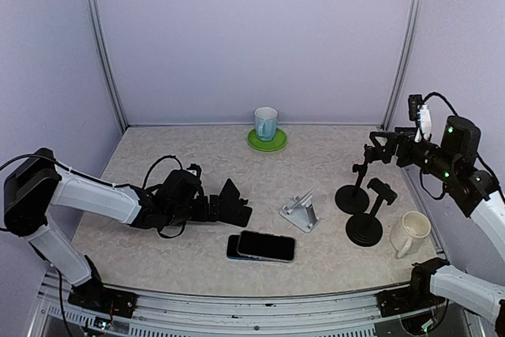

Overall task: Place the phone on the phone stand
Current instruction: Adjust the phone stand at the center of the board.

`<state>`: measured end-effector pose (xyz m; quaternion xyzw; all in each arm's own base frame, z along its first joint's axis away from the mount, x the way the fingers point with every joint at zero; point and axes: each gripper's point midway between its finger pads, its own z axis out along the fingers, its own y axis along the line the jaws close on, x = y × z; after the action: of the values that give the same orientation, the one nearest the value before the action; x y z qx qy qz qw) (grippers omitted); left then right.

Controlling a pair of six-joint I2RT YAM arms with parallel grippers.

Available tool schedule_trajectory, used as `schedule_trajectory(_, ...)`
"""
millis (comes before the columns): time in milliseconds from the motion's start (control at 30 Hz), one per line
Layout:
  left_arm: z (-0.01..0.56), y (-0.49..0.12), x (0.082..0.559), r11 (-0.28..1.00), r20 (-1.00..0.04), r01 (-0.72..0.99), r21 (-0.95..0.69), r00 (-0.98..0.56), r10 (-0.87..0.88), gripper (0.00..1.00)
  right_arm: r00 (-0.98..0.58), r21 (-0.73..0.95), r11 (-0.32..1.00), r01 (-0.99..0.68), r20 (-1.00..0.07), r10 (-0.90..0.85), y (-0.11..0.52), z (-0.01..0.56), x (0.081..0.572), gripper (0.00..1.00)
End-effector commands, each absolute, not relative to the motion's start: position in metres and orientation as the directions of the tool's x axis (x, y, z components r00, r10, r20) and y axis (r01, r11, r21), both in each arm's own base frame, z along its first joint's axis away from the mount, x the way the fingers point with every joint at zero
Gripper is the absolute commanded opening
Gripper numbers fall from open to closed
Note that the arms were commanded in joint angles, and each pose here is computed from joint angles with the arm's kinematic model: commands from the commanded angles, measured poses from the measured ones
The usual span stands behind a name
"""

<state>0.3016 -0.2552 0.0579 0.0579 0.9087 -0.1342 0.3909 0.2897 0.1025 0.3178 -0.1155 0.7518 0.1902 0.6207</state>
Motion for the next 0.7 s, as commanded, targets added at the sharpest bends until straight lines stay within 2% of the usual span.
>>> schedule_trajectory(0,0.075,-0.261,0.327,0.961,-0.771,0.193,-0.199,-0.635,-0.032,0.99,-0.19,0.145,0.899,-0.413,-0.979,0.071,0.102,0.323,0.291,1.0)
schedule_trajectory(300,0.082,-0.267,0.355,0.965,-0.786,0.188,-0.181,-0.618,-0.027,0.99,-0.194,0.146,0.901,-0.41,-0.979,0.07,0.101,0.321,0.292,1.0)
schedule_trajectory(667,0.087,-0.25,0.338,0.963,-0.785,0.184,-0.199,-0.618,-0.044,0.99,-0.196,0.15,0.899,-0.411,-0.978,0.074,0.102,0.318,0.291,1.0)
